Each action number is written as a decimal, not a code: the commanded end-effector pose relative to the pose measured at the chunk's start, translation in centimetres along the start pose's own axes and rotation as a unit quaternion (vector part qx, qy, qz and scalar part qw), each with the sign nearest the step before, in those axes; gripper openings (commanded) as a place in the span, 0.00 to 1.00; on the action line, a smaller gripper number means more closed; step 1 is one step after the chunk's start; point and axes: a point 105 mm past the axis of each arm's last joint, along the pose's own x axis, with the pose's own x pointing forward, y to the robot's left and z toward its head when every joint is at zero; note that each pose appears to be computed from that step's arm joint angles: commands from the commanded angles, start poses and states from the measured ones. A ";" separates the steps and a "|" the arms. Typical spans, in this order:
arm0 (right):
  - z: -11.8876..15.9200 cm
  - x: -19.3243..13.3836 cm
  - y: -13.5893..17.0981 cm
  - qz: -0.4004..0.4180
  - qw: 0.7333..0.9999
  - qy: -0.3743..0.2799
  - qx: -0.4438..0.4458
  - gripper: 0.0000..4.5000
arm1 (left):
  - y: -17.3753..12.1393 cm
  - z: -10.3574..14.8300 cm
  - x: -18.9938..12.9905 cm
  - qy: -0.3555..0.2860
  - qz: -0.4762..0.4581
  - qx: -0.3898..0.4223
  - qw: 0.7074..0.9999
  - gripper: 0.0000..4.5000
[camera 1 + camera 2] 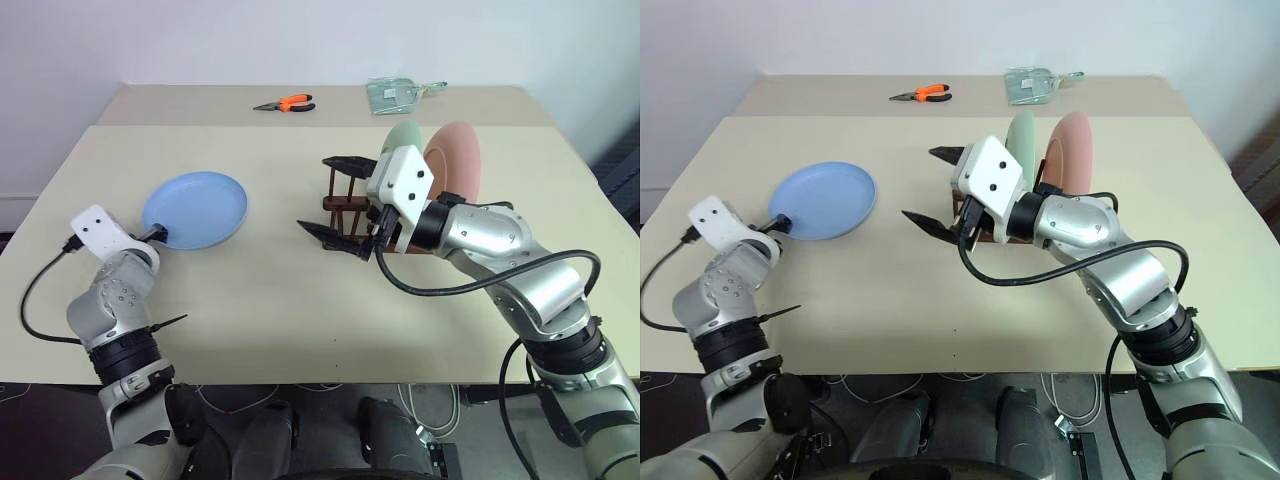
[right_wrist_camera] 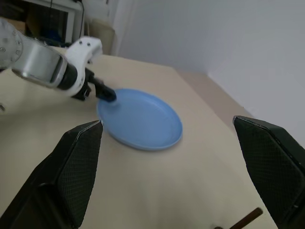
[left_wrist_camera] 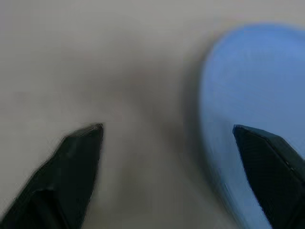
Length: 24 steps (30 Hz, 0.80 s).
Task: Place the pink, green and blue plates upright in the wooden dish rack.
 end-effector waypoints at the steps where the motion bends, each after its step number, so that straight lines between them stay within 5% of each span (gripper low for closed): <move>1: 1.3 0.0 0.5 0.001 0.999 -0.023 -0.029 1.00 | -0.9 0.1 -0.3 0.008 -0.030 -0.070 0.997 0.61; 6: 0.4 -0.1 0.6 0.011 1.000 -0.007 -0.012 1.00 | -2.0 0.7 -0.2 0.000 -0.057 -0.080 0.995 0.02; 10: 0.2 0.2 0.7 0.016 0.999 0.006 -0.050 1.00 | -7.4 3.1 -2.3 -0.066 -0.188 0.014 0.980 0.01; 15: 0.0 2.2 0.7 0.028 0.985 0.013 -0.172 1.00 | -14.7 4.5 -8.0 -0.135 -0.347 0.114 0.921 0.01; 22: -2.9 4.8 0.1 0.040 0.960 0.048 -0.273 1.00 | -17.1 3.4 -11.3 -0.131 -0.404 0.148 0.893 0.01; 24: -4.4 5.0 -0.1 0.044 0.950 0.068 -0.302 0.87 | -17.0 3.2 -11.8 -0.128 -0.411 0.153 0.890 0.00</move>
